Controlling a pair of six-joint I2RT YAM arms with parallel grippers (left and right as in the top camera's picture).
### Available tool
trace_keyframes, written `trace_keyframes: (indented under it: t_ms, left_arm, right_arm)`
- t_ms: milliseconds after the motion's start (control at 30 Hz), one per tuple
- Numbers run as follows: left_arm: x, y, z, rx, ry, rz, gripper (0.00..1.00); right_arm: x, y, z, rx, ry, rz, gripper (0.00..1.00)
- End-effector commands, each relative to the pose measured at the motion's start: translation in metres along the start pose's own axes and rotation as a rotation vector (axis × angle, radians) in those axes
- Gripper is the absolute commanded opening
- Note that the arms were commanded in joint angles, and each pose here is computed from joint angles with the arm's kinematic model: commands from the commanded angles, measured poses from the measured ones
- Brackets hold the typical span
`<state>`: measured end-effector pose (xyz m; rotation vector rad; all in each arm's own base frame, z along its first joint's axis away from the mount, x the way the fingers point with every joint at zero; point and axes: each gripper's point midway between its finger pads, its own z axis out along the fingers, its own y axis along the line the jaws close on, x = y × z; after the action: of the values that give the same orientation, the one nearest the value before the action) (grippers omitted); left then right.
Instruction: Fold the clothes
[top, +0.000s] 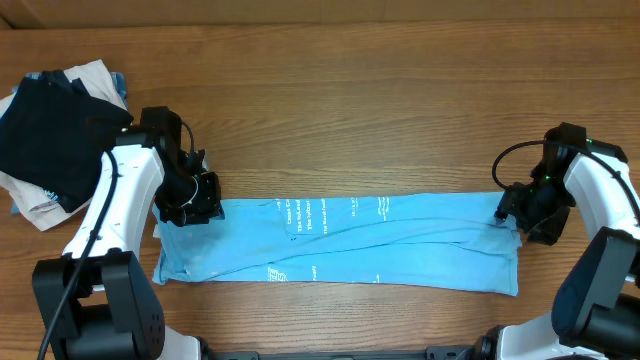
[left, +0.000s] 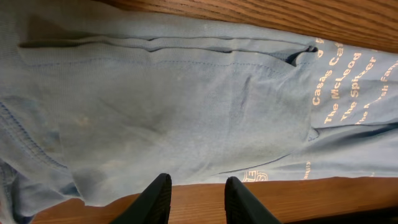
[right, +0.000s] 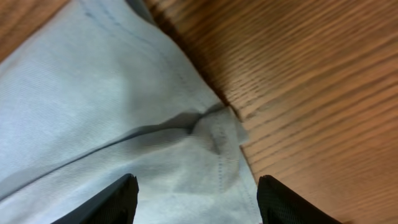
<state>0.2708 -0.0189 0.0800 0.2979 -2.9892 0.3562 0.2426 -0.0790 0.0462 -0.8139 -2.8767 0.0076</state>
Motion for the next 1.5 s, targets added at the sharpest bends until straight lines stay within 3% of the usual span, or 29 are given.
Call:
trace_keyframes:
  t_ms: [0, 367, 1167, 1267, 1333, 1467]
  left_arm:
    - [0.001, 0.001, -0.004, -0.014, -0.018, -0.01, 0.32]
    - [0.003, 0.002, -0.004, -0.016, -0.012, -0.011, 0.32]
    - [0.017, 0.005, -0.004, -0.033, 0.046, -0.024, 0.34]
    - [0.017, 0.005, -0.004, -0.033, 0.046, -0.024, 0.34]
    - [0.017, 0.005, -0.004, -0.032, 0.046, -0.025, 0.33]
    - [0.017, 0.005, -0.004, -0.032, 0.047, -0.024, 0.29]
  right_arm:
    - [0.001, 0.005, -0.003, -0.039, -0.008, -0.021, 0.65]
    - [0.008, 0.003, -0.002, -0.03, 0.016, -0.013, 0.46]
    - [0.031, -0.003, 0.033, -0.014, 0.075, 0.038, 0.41]
    - [0.031, -0.003, 0.036, -0.015, 0.069, 0.044, 0.3]
    - [0.029, -0.002, 0.036, -0.017, 0.063, 0.045, 0.07]
    - [0.029, -0.002, 0.035, -0.015, 0.061, 0.071, 0.04]
